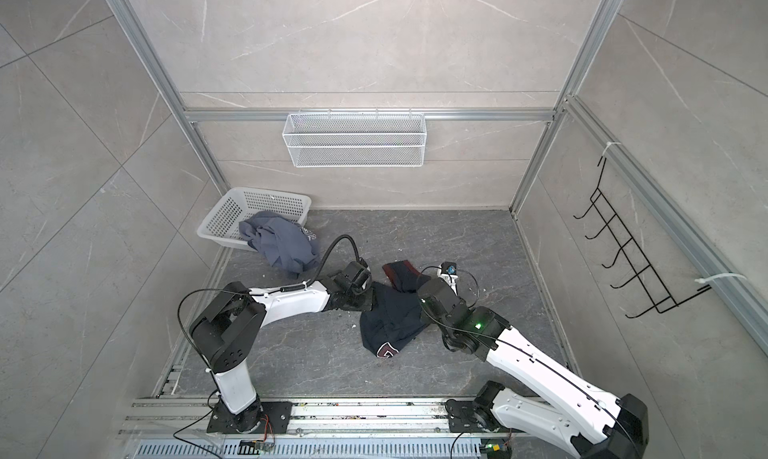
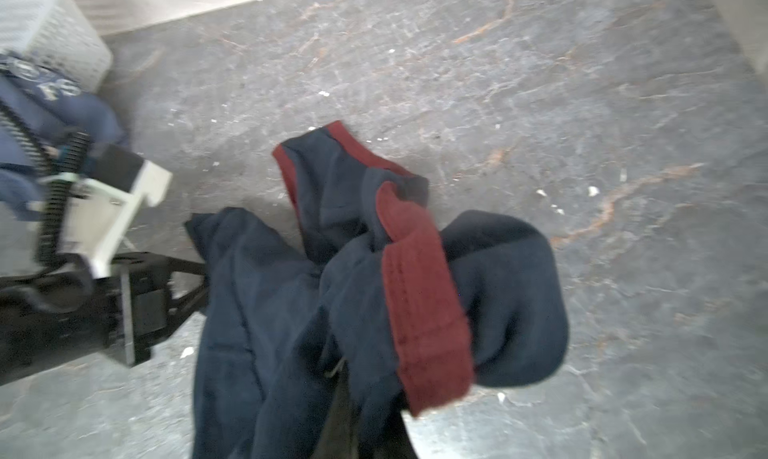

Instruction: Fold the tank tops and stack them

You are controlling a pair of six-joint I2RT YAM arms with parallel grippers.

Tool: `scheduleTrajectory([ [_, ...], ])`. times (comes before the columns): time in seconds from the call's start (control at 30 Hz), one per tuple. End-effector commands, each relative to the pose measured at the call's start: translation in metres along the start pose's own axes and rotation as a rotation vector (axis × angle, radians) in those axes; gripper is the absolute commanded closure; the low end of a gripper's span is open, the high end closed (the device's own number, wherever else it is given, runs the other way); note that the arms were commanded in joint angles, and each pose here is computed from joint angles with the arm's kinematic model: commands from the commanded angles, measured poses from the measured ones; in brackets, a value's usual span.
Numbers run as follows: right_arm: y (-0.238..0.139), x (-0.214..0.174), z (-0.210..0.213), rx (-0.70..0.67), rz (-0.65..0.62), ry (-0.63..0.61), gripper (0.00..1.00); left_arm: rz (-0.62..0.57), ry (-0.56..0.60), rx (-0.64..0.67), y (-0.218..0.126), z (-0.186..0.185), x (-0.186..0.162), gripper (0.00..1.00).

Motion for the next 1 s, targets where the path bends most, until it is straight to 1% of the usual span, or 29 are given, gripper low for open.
scheduleTrajectory([
  [0.0, -0.009, 0.023, -0.005, -0.130, -0.096, -0.049, 1.00, -0.159, 0.021, 0.079, -0.054, 0.004, 0.027, 1.00],
  [0.07, -0.013, 0.041, -0.002, -0.151, -0.135, -0.083, 1.00, -0.262, 0.000, 0.094, -0.089, 0.016, 0.039, 1.00],
  [0.13, -0.015, 0.059, 0.002, -0.150, -0.159, -0.103, 1.00, -0.372, -0.046, 0.062, -0.127, 0.033, 0.050, 1.00],
  [0.2, -0.019, 0.074, 0.005, -0.129, -0.178, -0.100, 1.00, -0.486, -0.074, 0.035, -0.164, 0.048, 0.052, 1.00],
  [0.27, -0.021, 0.080, 0.007, -0.106, -0.194, -0.090, 1.00, -0.548, -0.082, 0.069, -0.187, 0.057, 0.048, 1.00],
  [0.33, -0.017, 0.074, 0.008, -0.076, -0.180, -0.079, 1.00, -0.568, -0.098, 0.099, -0.196, 0.067, 0.036, 1.00],
  [0.37, -0.013, 0.068, 0.008, -0.061, -0.161, -0.079, 1.00, -0.549, -0.105, 0.099, -0.192, 0.070, 0.028, 1.00],
  [0.43, 0.003, 0.046, 0.008, -0.015, -0.094, -0.076, 0.96, -0.458, -0.133, 0.107, -0.171, 0.080, 0.009, 1.00],
  [0.5, 0.019, 0.023, 0.008, 0.028, -0.015, -0.079, 0.87, -0.344, -0.162, 0.117, -0.144, 0.089, -0.011, 0.97],
  [0.53, 0.030, 0.008, 0.008, 0.049, 0.045, -0.079, 0.80, -0.283, -0.180, 0.124, -0.130, 0.093, -0.022, 0.94],
  [0.57, 0.039, -0.006, 0.009, 0.073, 0.104, -0.078, 0.71, -0.225, -0.200, 0.135, -0.117, 0.098, -0.034, 0.85],
  [0.6, 0.046, -0.017, 0.010, 0.092, 0.158, -0.074, 0.63, -0.180, -0.216, 0.151, -0.108, 0.103, -0.043, 0.75],
  [0.67, 0.056, -0.035, 0.007, 0.089, 0.236, -0.055, 0.50, -0.112, -0.252, 0.215, -0.100, 0.113, -0.059, 0.54],
  [0.73, 0.056, -0.040, -0.001, 0.030, 0.245, -0.045, 0.41, -0.091, -0.279, 0.277, -0.104, 0.120, -0.068, 0.42],
  [0.77, 0.052, -0.039, -0.006, -0.005, 0.235, -0.052, 0.37, -0.099, -0.285, 0.291, -0.110, 0.121, -0.069, 0.38],
  [0.87, 0.042, -0.028, -0.013, -0.048, 0.196, -0.067, 0.34, -0.117, -0.285, 0.250, -0.124, 0.115, -0.066, 0.33],
  [0.97, 0.036, -0.017, -0.014, -0.021, 0.185, -0.055, 0.33, -0.103, -0.295, 0.164, -0.127, 0.105, -0.063, 0.33],
])
Point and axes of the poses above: each gripper's point midway between its finger pads, its own y axis out along the fingers, its own z axis along the line the jaws close on, x = y × z, the point moved 9 cm from there along -y, back along the fingers, and after that the axes turned 1 degree about y, right-handed, at the moved point
